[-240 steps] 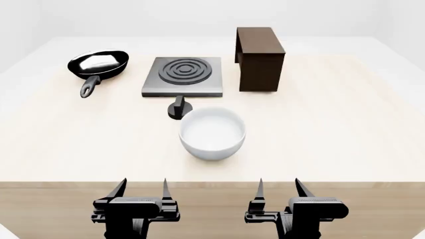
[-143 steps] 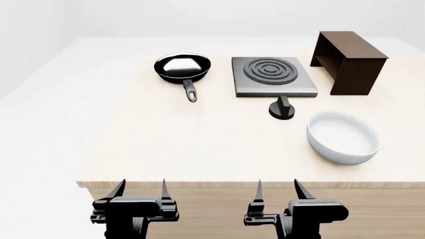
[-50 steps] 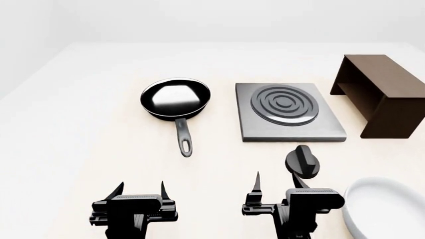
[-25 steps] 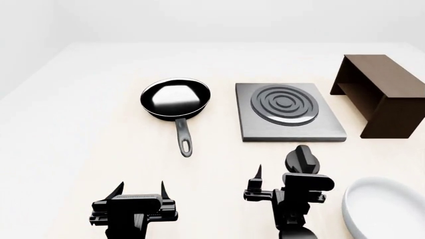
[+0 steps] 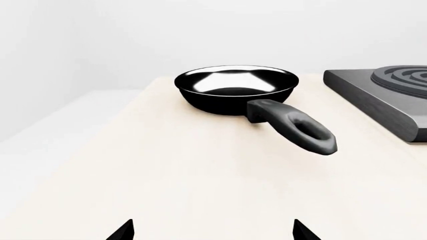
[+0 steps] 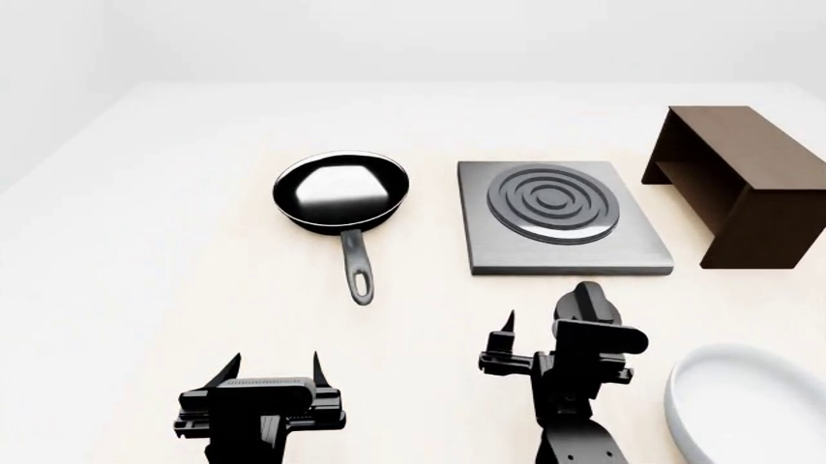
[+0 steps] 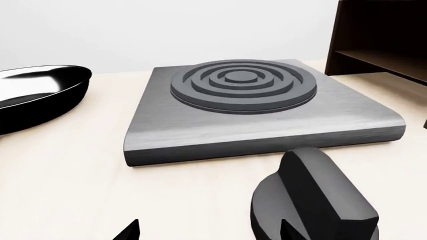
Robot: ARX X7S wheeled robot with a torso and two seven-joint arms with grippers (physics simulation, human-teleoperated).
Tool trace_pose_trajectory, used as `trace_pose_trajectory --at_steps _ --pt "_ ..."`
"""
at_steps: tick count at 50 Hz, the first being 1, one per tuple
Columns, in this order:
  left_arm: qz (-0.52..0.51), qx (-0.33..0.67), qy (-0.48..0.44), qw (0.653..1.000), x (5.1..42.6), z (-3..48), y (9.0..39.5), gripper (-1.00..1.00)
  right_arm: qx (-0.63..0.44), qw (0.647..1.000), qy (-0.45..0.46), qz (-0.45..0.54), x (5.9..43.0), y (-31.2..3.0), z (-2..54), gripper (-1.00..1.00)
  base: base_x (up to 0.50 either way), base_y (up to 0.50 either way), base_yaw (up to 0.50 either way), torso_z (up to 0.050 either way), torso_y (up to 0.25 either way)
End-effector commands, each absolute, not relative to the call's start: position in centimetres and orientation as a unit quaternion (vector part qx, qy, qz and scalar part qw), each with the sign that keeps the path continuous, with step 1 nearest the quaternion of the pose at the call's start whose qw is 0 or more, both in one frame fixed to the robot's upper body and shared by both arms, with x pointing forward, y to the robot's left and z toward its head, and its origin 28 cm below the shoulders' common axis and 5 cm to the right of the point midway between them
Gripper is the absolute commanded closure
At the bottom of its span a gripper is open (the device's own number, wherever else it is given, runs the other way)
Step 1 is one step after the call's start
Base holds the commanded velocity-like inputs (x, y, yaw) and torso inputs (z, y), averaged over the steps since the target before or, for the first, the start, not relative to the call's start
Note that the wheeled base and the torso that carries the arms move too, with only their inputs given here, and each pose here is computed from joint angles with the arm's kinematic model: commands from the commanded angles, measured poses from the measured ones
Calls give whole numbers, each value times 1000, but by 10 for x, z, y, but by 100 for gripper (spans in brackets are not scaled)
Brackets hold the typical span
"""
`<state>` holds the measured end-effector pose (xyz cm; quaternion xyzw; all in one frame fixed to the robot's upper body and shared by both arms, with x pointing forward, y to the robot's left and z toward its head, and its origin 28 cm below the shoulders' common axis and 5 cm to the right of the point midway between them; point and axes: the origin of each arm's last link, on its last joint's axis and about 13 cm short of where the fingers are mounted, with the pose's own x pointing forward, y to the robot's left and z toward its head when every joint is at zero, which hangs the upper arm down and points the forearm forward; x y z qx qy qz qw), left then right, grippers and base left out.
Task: Turn on the stove.
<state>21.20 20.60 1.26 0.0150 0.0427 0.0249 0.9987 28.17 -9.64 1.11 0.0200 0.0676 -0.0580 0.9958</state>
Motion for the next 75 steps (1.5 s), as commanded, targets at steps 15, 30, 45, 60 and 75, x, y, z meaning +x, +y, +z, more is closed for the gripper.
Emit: trace_pose_trajectory --at_steps 15,30,45,60,75 --pt "16 8 24 1000 211 13 206 -100 42 991 96 -81 299 -96 11 -100 0 0 0 0 0" --pt "16 9 24 1000 212 13 206 -100 50 989 105 -93 305 -96 9 -100 0 0 0 0 0" --pt "16 8 24 1000 212 13 206 -100 46 988 109 -97 310 -96 6 -100 0 0 0 0 0" --pt "16 9 24 1000 211 13 206 -100 61 986 105 -110 308 -97 10 -100 0 0 0 0 0" --pt "16 8 24 1000 211 13 206 -100 104 974 114 -169 311 -102 13 -100 0 0 0 0 0"
